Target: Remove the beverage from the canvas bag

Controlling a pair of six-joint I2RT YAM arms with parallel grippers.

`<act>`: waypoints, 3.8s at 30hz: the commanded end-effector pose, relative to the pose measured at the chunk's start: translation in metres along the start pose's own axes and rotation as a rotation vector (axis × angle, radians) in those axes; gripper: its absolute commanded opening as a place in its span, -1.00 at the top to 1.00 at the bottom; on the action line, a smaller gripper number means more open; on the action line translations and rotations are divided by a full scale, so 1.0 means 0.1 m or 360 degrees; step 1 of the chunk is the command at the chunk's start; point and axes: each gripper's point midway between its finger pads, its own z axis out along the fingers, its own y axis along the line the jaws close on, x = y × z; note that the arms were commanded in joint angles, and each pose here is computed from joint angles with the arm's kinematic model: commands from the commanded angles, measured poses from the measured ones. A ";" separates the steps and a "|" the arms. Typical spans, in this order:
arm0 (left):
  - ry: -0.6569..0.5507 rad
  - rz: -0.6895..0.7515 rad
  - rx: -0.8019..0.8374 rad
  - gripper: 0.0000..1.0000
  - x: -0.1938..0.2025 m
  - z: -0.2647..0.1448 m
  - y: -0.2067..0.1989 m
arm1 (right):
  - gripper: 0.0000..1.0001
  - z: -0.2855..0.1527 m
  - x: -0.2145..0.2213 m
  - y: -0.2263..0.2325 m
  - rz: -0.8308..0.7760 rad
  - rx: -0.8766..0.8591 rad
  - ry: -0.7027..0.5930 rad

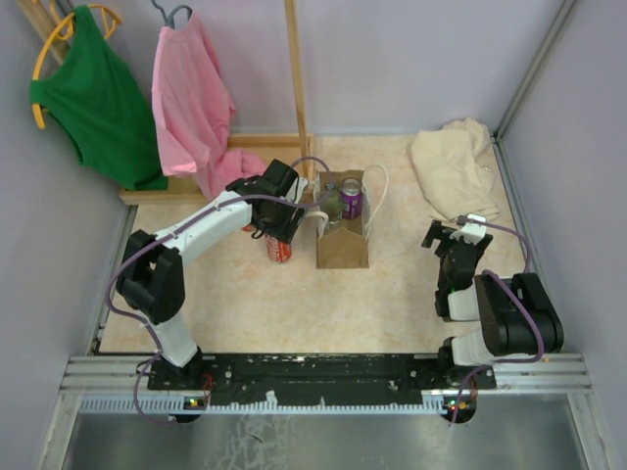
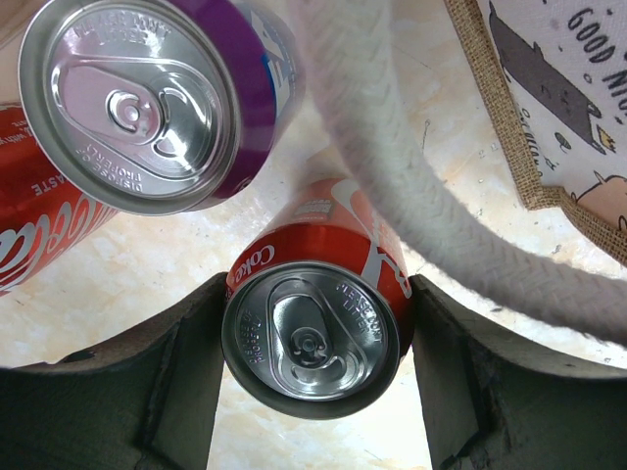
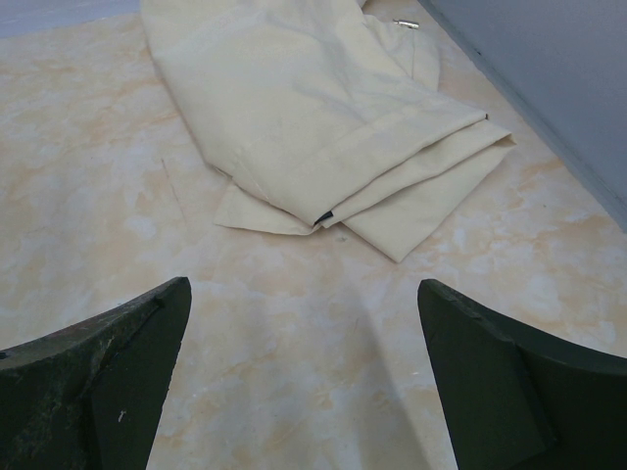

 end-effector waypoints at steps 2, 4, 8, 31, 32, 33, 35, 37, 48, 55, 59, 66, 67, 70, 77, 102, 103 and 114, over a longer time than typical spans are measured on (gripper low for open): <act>-0.0070 -0.0036 -0.0036 -0.35 -0.10 -0.08 0.00 | -0.98 0.08 -0.19 0.04 0.0014 0.0005 -0.0099; -0.0068 -0.0040 -0.0034 -0.79 -0.08 -0.08 -0.01 | -0.98 0.08 -0.19 0.04 0.0014 0.0005 -0.0099; -0.0076 -0.0052 -0.0033 -0.99 -0.07 -0.12 -0.02 | -0.98 0.08 -0.19 0.04 0.0015 0.0007 -0.0099; -0.1144 0.0065 -0.0074 -1.00 -1.32 -2.19 0.04 | -0.98 0.08 -0.20 0.04 0.0015 0.0004 -0.0100; -0.1207 0.0092 -0.0041 -1.00 -1.39 -2.26 0.00 | -0.98 0.08 -0.19 0.04 0.0014 0.0006 -0.0099; -0.1248 0.0117 -0.0012 -1.00 -1.46 -2.31 -0.03 | -0.98 0.08 -0.20 0.04 0.0015 0.0004 -0.0100; -0.1275 0.0184 0.0067 -1.00 -1.57 -2.29 -0.15 | -0.98 0.08 -0.20 0.04 0.0014 0.0004 -0.0100; -0.1269 0.0238 0.0120 -1.00 -1.67 -2.21 -0.24 | -0.98 0.08 -0.19 0.04 0.0015 0.0005 -0.0098; -0.1147 0.0410 0.0269 -0.97 -2.06 -1.48 -0.60 | -0.98 0.08 -0.20 0.04 0.0016 0.0006 -0.0101; -0.0949 0.0491 0.0266 -0.72 -2.02 -0.81 -0.69 | -0.98 0.08 -0.20 0.04 0.0017 0.0005 -0.0101; -0.0896 0.0527 0.0317 -0.66 -1.98 -0.61 -0.78 | -0.98 0.08 -0.20 0.04 0.0014 0.0005 -0.0100; -0.0767 0.0551 0.0323 -0.36 -1.90 -0.30 -0.82 | -0.98 0.08 -0.20 0.04 0.0016 0.0006 -0.0100; -0.0750 0.0556 0.0322 -0.38 -1.89 -0.27 -0.82 | -0.98 0.08 -0.20 0.04 0.0015 0.0003 -0.0100; -0.0708 0.0568 0.0317 -0.44 -1.86 -0.18 -0.82 | -0.98 0.08 -0.19 0.04 0.0016 0.0006 -0.0100; -0.0593 0.0569 0.0269 -0.46 -1.73 0.06 -0.78 | -0.98 0.08 -0.19 0.04 0.0014 0.0004 -0.0098; -0.0342 0.0546 0.0188 -0.56 -1.33 0.58 -0.70 | -0.98 0.08 -0.19 0.04 0.0014 0.0003 -0.0099; -0.0332 0.0546 0.0187 -0.56 -1.31 0.59 -0.70 | -0.98 0.08 -0.19 0.04 0.0014 0.0005 -0.0099; -0.0240 0.0544 0.0163 -0.53 -1.17 0.79 -0.68 | -0.98 0.08 -0.19 0.04 0.0014 0.0006 -0.0098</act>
